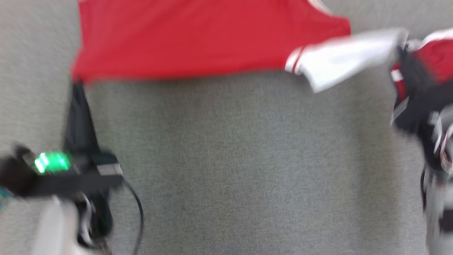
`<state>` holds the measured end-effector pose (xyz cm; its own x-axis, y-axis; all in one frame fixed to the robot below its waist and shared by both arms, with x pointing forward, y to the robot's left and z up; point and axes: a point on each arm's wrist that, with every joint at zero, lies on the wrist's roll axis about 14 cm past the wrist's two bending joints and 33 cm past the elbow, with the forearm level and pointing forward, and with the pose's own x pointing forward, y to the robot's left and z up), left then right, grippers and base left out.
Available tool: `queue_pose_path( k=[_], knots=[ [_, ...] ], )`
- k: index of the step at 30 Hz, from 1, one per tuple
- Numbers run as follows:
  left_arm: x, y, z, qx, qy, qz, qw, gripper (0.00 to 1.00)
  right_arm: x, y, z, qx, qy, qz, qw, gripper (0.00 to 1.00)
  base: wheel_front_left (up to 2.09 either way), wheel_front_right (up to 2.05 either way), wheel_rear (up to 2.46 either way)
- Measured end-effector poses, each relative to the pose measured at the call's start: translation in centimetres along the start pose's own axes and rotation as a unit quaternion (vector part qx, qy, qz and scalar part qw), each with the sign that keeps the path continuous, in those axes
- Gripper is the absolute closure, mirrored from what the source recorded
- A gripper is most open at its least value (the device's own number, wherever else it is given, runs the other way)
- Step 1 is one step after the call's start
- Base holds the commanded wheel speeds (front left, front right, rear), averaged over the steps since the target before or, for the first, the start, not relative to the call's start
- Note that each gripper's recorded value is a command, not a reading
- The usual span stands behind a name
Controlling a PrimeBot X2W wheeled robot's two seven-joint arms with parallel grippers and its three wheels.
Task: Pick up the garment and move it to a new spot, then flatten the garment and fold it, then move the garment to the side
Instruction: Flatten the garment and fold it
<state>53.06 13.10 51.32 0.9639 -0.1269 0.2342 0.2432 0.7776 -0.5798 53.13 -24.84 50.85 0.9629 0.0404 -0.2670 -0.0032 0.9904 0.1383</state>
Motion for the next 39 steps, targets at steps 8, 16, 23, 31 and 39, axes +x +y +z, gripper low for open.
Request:
queue_pose_path(
  k=[8,16,23,31,39],
  knots=[
    [-7.8,0.8,-0.7,-0.005,0.05,0.06,0.997,1.0,-9.4,1.5,-8.1,0.022,0.172,-0.003,0.985,1.0,0.0,0.0,0.0],
    [-13.4,0.7,-0.8,-0.006,0.074,0.092,0.993,1.0,-16.3,2.6,-12.3,0.032,0.281,0.003,0.959,1.0,0.0,0.0,0.0],
    [-15.5,0.4,-0.2,-0.003,0.073,0.104,0.992,1.0,-18.7,3.1,-11.4,0.054,0.272,0.01,0.961,1.0,0.0,0.0,0.0],
    [-12.5,-0.8,1.7,0.025,0.046,0.066,0.996,1.0,-14.0,5.1,-4.7,0.08,0.1,0.043,0.991,1.0,0.0,0.0,0.0],
    [-3.4,-1.7,6.7,0.078,-0.013,0.008,0.997,1.0,-6.7,9.4,2.8,0.063,-0.034,0.107,0.992,1.0,0.0,0.0,0.0]
  ],
)
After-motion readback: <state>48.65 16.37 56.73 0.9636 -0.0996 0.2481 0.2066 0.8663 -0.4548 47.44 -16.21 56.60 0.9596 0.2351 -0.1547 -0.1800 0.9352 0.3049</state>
